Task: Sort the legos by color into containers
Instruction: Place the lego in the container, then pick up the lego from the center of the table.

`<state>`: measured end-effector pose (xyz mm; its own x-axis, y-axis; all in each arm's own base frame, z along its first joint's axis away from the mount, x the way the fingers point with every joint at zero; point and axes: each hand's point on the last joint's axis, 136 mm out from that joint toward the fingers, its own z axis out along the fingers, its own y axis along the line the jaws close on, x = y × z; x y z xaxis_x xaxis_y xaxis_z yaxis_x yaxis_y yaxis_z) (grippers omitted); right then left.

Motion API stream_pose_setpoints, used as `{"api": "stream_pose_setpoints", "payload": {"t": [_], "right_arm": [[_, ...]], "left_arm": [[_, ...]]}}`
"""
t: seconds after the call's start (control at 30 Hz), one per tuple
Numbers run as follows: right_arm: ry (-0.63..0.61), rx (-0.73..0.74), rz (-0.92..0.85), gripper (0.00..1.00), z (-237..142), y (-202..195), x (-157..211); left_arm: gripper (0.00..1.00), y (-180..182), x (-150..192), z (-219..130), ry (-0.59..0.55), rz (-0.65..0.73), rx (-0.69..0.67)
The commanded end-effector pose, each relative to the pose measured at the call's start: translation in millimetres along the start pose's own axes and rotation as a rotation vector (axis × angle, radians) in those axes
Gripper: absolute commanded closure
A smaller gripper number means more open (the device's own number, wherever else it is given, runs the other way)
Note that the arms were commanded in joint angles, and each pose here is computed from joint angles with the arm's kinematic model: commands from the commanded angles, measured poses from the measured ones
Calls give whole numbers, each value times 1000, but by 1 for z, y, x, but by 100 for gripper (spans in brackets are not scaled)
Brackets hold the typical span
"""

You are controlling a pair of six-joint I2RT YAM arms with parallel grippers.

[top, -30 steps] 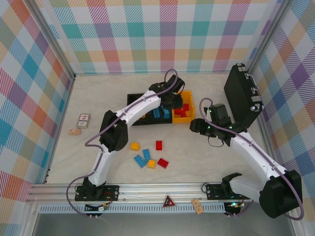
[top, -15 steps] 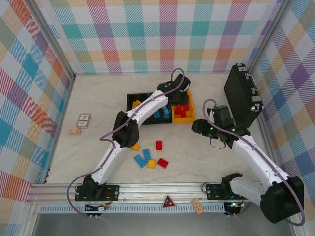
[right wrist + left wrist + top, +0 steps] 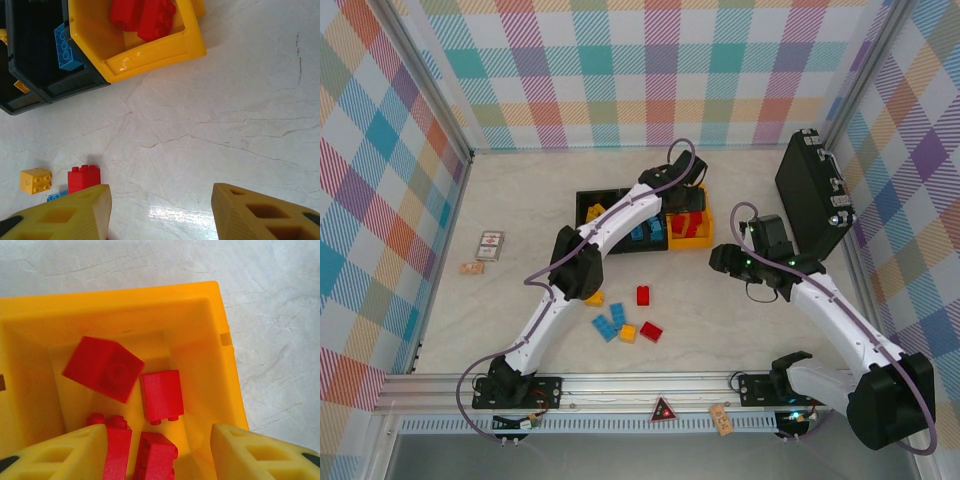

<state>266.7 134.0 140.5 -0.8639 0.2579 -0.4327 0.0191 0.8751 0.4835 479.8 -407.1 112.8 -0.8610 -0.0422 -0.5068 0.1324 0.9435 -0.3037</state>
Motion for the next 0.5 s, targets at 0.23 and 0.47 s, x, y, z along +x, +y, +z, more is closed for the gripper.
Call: {"api": "stream_pose_setpoints", "payload": {"t": [0.23, 0.47], "right_arm": [[-11, -29, 1, 44, -3, 8, -8], [32, -104, -27, 43, -3, 23, -3]], "left_arm": [[44, -13, -13, -63, -43, 33, 52], [44, -7, 0, -90, -48, 28, 86]]}}
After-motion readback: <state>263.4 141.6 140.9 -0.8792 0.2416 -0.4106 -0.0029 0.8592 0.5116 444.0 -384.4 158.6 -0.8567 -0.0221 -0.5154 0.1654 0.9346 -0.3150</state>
